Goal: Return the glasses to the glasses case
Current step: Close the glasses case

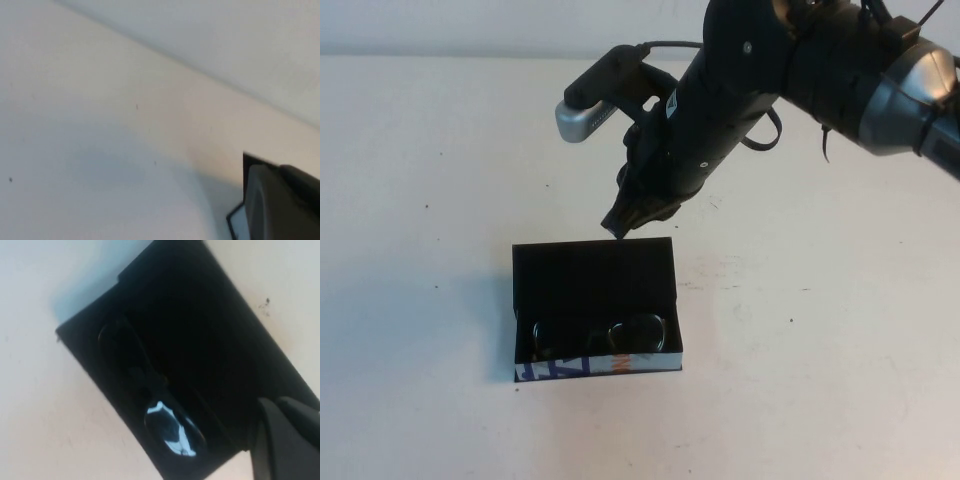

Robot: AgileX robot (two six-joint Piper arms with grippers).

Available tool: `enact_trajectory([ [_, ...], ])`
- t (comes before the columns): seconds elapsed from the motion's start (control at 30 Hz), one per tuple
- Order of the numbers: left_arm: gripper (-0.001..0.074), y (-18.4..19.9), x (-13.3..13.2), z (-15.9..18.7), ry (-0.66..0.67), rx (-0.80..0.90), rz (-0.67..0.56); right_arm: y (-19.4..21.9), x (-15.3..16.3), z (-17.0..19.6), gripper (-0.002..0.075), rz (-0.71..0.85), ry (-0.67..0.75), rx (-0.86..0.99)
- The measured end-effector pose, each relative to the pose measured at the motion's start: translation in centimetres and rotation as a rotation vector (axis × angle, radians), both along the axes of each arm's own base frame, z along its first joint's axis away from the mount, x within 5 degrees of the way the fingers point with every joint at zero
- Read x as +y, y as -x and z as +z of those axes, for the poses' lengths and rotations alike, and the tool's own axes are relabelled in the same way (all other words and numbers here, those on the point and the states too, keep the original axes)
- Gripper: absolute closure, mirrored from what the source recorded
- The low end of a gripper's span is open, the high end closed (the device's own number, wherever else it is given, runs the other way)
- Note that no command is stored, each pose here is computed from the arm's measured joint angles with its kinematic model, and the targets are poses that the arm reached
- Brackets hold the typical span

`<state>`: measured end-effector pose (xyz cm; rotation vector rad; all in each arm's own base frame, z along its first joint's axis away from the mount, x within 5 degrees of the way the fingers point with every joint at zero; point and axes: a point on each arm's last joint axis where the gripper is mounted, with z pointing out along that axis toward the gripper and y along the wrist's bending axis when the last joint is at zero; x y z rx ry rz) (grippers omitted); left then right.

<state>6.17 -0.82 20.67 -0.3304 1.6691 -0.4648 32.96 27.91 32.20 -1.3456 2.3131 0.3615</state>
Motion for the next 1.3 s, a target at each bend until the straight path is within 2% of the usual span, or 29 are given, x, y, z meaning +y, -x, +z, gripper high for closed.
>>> enact_trajectory([
  [0.13, 0.0736, -1.7, -1.0, 1.1, -0.094, 0.227, -0.124, -0.5, 0.4, -1.0, 0.0737, -0.066, -0.019, 0.034],
  [0.3, 0.0736, -5.3, -3.6, 2.7, -0.261, 0.441, -0.350, -1.3, 0.4, -2.1, 0.0737, -0.140, -0.017, 0.068],
  [0.47, 0.0736, -8.6, -7.2, 1.6, -0.419, 0.648, -0.618, -2.0, -0.3, -2.1, 0.0737, -0.174, -0.027, 0.065],
  [0.6, 0.0736, -10.9, -9.2, 0.3, -0.467, 0.757, -0.783, -2.4, -0.8, -2.0, 0.0737, -0.193, -0.045, 0.071],
  [0.7, 0.0736, -12.3, -10.4, -0.7, -0.441, 0.763, -0.850, -2.6, -0.9, -2.1, 0.0737, -0.198, -0.051, 0.077],
  [0.87, 0.0736, -13.8, -11.9, -2.1, -0.405, 0.678, -0.933, -3.4, -0.4, -3.2, 0.0737, -0.206, -0.057, 0.078],
  [1.07, 0.0736, -15.2, -12.7, -3.8, -0.380, 0.621, -0.939, -5.5, 0.5, -3.5, 0.0737, -0.213, -0.095, 0.080],
  [1.3, 0.0736, -16.0, -12.8, -6.3, -0.419, 0.665, -0.936, -8.1, 1.1, -5.2, 0.0737, -0.212, -0.091, 0.137],
])
